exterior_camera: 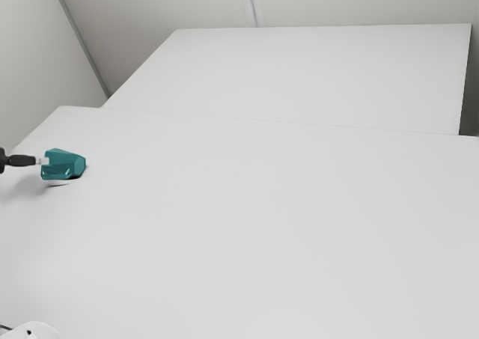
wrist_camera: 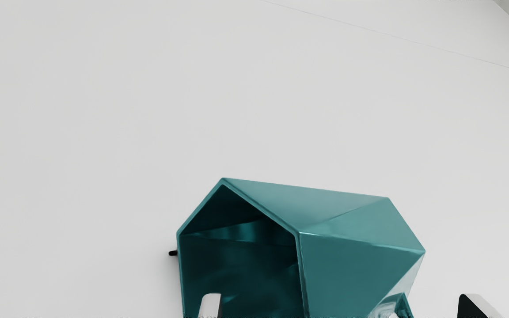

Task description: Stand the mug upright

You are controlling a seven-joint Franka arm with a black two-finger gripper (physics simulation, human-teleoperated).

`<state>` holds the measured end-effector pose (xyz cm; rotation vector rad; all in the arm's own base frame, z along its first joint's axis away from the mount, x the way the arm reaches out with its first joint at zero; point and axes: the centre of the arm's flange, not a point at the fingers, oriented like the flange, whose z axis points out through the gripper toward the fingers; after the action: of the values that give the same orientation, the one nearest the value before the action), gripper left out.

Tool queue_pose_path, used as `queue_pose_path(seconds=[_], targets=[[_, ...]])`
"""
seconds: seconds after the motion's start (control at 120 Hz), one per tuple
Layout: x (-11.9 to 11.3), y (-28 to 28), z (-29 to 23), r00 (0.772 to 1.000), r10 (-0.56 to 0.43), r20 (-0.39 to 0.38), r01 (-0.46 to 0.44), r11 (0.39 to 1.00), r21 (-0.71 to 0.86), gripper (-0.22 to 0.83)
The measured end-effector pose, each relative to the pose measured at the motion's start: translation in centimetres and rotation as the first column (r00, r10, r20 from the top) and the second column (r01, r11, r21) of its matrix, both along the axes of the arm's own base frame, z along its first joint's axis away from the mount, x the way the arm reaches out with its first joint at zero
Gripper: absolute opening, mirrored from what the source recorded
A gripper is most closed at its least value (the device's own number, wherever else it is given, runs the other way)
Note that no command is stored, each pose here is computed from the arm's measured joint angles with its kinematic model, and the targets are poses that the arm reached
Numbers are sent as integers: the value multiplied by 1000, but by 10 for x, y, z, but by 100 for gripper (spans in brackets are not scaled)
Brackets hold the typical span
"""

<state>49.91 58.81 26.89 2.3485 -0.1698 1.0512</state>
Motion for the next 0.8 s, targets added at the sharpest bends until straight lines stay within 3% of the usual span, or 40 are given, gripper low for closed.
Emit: queue_pose_path(seconds=[0.183, 0.6, 0.8], targets=[[-2, -2, -1, 1000, -29, 10, 29, 999, -35, 49], [-1, -12, 1, 996, -86, 20, 87, 993, -77, 16], [1, -17, 5, 994, -105, 30, 108, 990, -93, -5]])
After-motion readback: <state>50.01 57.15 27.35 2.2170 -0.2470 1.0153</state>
